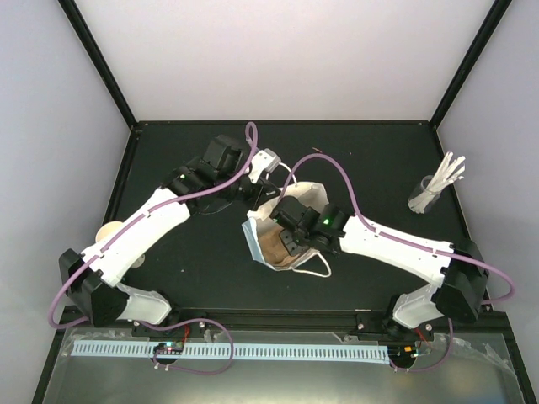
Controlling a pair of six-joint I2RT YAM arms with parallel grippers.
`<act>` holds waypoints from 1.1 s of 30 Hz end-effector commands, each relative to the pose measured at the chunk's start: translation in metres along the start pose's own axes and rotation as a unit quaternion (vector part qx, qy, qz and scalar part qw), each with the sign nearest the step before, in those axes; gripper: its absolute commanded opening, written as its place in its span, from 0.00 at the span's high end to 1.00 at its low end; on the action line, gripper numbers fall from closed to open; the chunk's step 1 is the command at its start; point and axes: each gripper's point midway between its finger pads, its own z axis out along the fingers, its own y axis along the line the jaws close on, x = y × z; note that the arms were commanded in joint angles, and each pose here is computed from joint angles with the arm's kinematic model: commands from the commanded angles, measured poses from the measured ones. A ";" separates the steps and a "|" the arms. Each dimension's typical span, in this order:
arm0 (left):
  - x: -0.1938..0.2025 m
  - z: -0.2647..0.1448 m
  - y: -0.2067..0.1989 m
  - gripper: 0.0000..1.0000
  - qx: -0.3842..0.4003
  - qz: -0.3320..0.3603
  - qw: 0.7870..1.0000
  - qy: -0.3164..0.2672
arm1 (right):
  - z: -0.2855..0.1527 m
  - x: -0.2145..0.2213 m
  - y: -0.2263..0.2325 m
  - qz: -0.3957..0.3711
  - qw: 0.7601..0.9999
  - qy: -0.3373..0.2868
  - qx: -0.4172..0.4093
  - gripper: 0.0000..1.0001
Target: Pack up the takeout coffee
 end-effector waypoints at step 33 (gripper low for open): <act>-0.032 -0.033 -0.038 0.98 -0.009 0.131 0.986 -0.105 | 0.062 0.008 -0.002 0.036 0.997 0.023 0.065 0.68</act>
